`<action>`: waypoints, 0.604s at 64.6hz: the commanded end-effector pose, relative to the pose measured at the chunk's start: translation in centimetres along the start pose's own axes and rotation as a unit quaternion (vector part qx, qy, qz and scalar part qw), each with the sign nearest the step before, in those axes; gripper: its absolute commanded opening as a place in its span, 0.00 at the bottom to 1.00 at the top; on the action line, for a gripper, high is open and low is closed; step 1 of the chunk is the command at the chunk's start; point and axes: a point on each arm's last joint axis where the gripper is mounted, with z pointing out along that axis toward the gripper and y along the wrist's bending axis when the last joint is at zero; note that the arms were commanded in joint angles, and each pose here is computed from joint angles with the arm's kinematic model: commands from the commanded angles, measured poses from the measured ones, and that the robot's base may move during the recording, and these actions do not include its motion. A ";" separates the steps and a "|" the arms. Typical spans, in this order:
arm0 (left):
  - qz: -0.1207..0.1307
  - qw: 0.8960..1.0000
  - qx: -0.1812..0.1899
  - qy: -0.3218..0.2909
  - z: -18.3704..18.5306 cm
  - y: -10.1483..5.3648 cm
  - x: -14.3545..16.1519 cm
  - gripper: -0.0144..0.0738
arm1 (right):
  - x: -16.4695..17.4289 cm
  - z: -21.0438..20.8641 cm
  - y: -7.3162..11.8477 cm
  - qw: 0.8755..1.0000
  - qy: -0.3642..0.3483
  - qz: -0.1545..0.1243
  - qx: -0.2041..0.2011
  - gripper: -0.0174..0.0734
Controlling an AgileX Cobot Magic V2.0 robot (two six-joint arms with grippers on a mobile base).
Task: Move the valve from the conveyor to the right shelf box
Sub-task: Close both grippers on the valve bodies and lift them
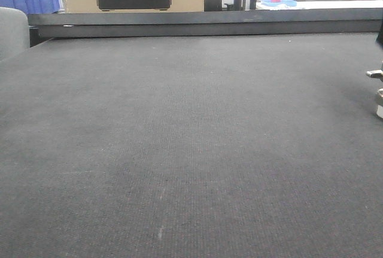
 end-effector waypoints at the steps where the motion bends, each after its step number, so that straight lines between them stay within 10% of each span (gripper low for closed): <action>1: -0.001 1.000 0.003 0.009 0.9 0.1 -0.4 0.78 | -0.6 1.7 -0.4 1.000 0.003 -0.007 0.007 0.76; 27: -0.001 1.000 0.003 0.013 1.3 0.1 -0.5 0.78 | -0.9 5.3 -0.7 1.000 0.024 -0.005 0.005 0.73; 39: -0.001 1.000 0.003 0.015 1.3 0.1 -0.5 0.78 | -0.6 5.3 -0.6 0.999 0.037 -0.004 0.003 0.24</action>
